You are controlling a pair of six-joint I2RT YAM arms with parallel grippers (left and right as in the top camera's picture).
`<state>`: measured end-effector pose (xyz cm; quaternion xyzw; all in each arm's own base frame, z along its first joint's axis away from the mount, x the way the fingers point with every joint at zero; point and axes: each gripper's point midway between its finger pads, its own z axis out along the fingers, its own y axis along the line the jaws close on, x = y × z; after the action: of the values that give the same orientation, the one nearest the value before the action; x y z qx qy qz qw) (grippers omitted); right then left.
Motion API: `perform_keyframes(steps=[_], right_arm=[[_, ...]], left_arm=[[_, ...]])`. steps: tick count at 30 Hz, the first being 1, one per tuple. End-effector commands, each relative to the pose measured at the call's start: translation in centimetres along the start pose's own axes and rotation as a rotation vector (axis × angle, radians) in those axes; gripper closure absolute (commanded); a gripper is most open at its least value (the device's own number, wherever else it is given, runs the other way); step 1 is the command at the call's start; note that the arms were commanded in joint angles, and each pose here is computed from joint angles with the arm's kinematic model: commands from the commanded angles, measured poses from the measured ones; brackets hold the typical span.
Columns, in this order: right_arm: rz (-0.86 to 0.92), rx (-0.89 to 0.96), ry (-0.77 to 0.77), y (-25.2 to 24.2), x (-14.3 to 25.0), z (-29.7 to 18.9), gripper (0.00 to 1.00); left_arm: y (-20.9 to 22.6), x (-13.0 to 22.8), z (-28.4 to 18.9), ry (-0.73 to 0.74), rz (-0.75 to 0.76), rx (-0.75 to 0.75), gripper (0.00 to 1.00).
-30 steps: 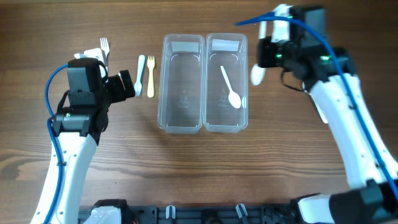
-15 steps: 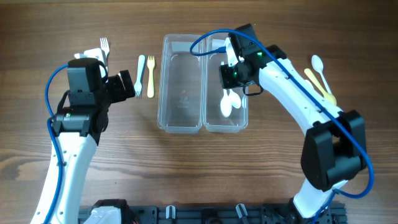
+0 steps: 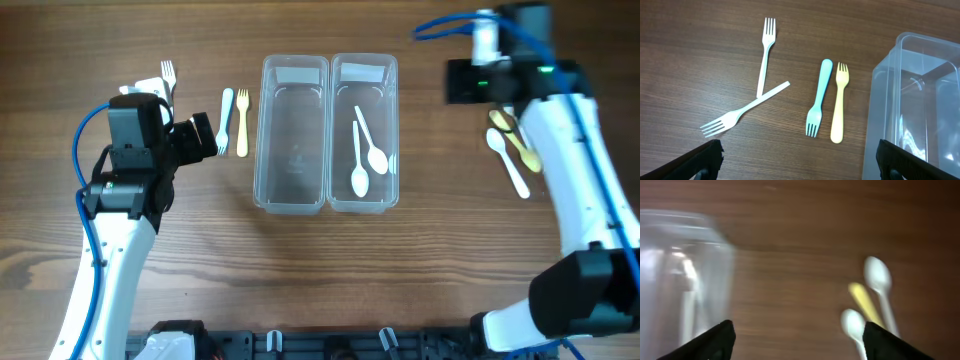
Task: Pack container
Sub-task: 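Grasp a white spoon from the right side with the right gripper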
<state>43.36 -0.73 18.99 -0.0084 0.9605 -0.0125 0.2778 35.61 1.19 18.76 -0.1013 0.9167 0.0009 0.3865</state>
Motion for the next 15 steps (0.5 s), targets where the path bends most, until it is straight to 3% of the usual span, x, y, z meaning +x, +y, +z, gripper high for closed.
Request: perform_keyframes(steps=[1, 7, 15], right_arm=[[0.025, 0.054, 0.089, -4.4, 2.4, 2.4, 0.17], [-0.012, 0.057, 0.224, -8.0, 6.5, 5.7, 0.18], [-0.165, -0.065, 0.362, -7.5, 10.2, 9.1, 0.28]], left_arm=[[0.3, -0.8, -0.2, -0.017, 0.01, -0.015, 0.0], [0.3, -0.8, -0.2, -0.017, 0.01, -0.015, 0.0], [0.3, -0.8, -0.2, -0.017, 0.01, -0.015, 0.0]])
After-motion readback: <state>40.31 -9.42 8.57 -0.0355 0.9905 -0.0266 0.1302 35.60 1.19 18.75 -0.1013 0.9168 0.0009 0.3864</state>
